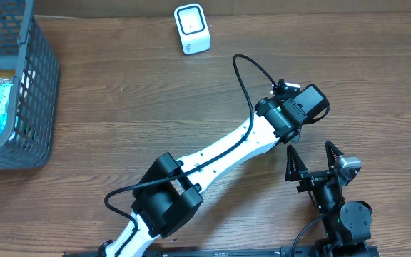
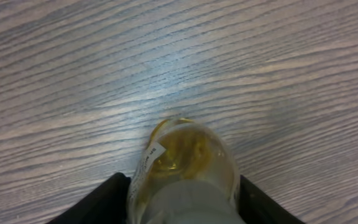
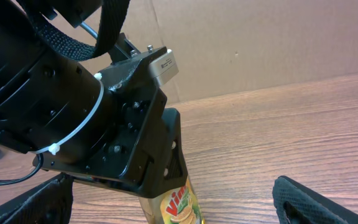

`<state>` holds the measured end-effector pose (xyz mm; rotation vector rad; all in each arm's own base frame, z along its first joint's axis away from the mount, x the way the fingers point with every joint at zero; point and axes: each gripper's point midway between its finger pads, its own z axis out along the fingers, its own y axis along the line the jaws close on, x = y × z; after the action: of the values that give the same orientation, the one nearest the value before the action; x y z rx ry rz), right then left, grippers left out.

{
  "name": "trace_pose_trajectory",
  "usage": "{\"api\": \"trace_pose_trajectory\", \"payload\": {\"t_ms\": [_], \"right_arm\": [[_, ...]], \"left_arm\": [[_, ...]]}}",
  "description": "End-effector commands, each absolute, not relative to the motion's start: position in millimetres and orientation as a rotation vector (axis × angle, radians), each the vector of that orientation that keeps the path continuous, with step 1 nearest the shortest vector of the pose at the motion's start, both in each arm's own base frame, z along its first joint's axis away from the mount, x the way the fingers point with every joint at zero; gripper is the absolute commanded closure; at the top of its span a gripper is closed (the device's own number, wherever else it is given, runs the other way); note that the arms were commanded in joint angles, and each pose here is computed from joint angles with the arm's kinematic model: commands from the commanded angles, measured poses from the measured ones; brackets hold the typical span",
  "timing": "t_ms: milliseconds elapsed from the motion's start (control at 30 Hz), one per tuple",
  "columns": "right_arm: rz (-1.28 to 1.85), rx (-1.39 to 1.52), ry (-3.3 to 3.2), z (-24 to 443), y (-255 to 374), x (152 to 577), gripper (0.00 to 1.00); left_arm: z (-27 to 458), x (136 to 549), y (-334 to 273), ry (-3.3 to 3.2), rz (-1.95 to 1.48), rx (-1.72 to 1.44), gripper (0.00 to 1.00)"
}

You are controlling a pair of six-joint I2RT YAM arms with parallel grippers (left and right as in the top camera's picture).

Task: Scan the item barcode
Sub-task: 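Hold the bottle upright in front of the scanner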

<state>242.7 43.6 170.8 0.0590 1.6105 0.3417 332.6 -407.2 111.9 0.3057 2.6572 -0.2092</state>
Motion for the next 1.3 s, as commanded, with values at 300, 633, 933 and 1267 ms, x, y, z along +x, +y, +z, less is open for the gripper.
{"api": "trace_pose_trajectory", "payload": {"t_ms": [300, 633, 933, 1267], "right_arm": [[0.338, 0.063, 1.604, 169.6, 42.5, 242.8, 0.0], [0.338, 0.063, 1.604, 169.6, 42.5, 242.8, 0.0], [0.338, 0.063, 1.604, 169.6, 42.5, 242.8, 0.0], [0.338, 0.063, 1.604, 169.6, 42.5, 242.8, 0.0]], "left_arm": [[114.2, 330.8, -410.8, 2.669, -0.239, 0.29, 0.6], [114.1, 327.8, -415.5, 2.69, -0.289, 0.242, 0.66], [114.8, 328.9, -416.6, 2.685, -0.295, 0.241, 0.36], [117.9, 333.2, -420.4, 2.659, -0.309, 0.27, 0.27]]}}
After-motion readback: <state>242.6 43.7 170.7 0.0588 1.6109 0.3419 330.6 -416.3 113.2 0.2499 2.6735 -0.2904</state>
